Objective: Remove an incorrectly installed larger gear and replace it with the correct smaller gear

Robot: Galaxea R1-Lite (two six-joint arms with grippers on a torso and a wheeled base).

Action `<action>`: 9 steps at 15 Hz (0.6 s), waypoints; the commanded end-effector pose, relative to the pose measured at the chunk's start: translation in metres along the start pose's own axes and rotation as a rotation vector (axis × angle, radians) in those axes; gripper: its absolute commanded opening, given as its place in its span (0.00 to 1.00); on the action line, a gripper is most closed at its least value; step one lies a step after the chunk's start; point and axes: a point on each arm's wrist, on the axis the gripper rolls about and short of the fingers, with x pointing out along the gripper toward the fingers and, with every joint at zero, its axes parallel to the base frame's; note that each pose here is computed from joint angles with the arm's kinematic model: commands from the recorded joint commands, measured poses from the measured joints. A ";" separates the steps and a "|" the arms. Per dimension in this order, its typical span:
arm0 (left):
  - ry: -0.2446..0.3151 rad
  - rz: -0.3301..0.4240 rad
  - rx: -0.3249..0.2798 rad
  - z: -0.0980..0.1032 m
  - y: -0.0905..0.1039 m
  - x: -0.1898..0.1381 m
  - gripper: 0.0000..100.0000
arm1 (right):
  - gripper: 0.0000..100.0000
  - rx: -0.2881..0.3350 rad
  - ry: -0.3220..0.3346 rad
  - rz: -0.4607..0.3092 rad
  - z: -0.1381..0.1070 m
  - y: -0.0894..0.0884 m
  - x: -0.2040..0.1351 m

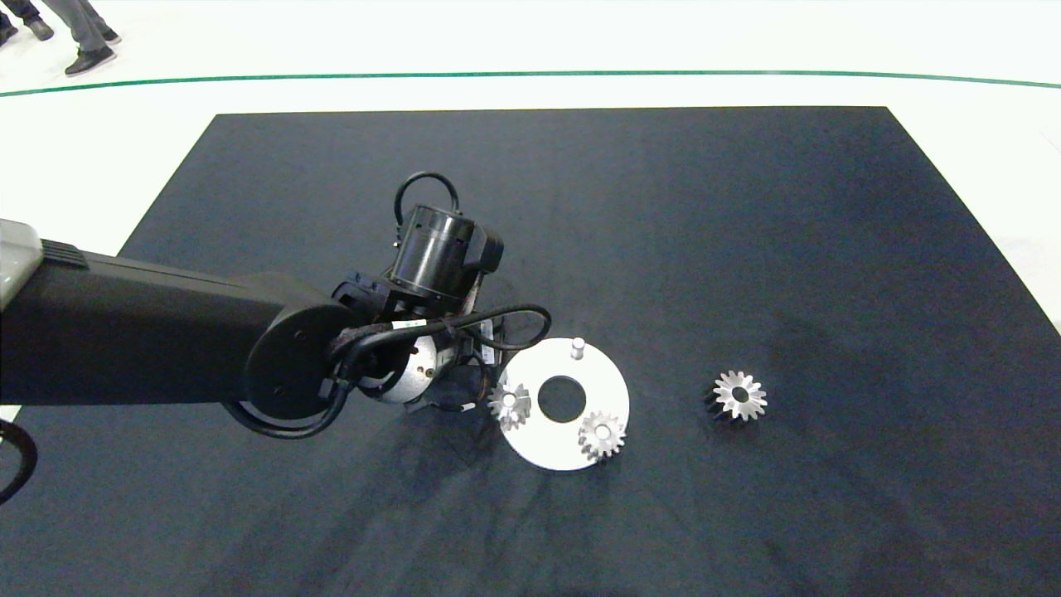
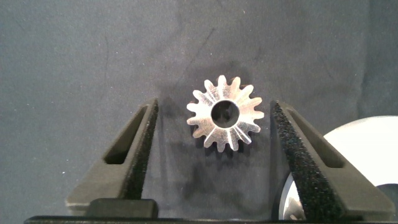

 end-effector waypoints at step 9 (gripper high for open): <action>-0.013 0.000 -0.007 -0.002 -0.001 0.004 0.54 | 1.00 -0.002 -0.005 -0.001 0.000 0.000 -0.001</action>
